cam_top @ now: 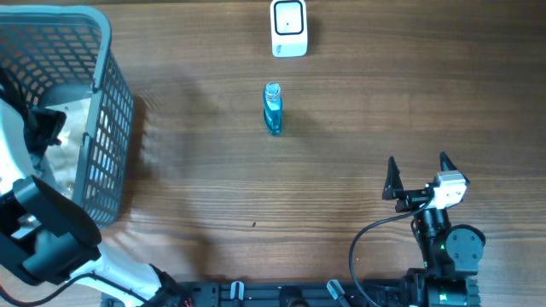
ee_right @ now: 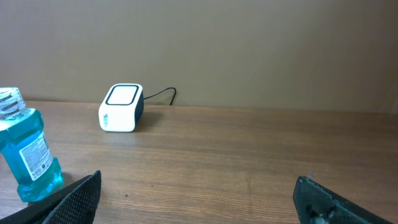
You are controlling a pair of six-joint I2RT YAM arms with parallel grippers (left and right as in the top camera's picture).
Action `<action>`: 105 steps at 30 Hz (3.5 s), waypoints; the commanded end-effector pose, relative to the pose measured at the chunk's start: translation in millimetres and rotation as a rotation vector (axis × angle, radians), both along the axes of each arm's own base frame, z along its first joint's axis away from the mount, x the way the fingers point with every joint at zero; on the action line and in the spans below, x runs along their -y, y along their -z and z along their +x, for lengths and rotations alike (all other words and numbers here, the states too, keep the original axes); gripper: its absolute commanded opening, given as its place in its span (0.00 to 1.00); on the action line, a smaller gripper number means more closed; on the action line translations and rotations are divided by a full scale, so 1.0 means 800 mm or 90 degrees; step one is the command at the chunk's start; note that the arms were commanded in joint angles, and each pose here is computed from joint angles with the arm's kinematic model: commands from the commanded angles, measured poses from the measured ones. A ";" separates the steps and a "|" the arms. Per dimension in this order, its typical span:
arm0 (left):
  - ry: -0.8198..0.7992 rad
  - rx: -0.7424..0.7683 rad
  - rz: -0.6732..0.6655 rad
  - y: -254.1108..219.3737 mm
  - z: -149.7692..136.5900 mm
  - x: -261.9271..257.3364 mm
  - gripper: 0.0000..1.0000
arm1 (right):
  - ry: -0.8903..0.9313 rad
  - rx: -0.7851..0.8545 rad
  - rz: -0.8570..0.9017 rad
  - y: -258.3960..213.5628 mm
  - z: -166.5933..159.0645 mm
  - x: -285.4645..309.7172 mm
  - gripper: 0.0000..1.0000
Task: Scan the item barcode
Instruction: 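Reach the left gripper back into the basket and grasp the clear plastic bag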
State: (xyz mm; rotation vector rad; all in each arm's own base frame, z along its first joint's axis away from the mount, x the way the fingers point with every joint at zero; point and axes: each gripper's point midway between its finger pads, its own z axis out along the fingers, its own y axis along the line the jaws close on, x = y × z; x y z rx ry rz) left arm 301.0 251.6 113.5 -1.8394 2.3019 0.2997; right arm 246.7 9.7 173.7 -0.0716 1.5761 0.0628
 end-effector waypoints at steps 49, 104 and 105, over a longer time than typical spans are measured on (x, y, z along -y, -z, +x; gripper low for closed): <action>0.306 -0.039 -0.065 0.054 0.022 0.073 0.86 | 0.004 0.006 -0.011 -0.002 0.000 0.001 1.00; 0.260 0.210 0.141 -0.129 0.028 0.060 1.00 | 0.004 0.006 -0.011 -0.002 0.000 0.001 1.00; 0.254 0.190 0.125 -0.110 0.030 0.054 1.00 | 0.004 0.006 -0.011 -0.002 0.000 0.001 1.00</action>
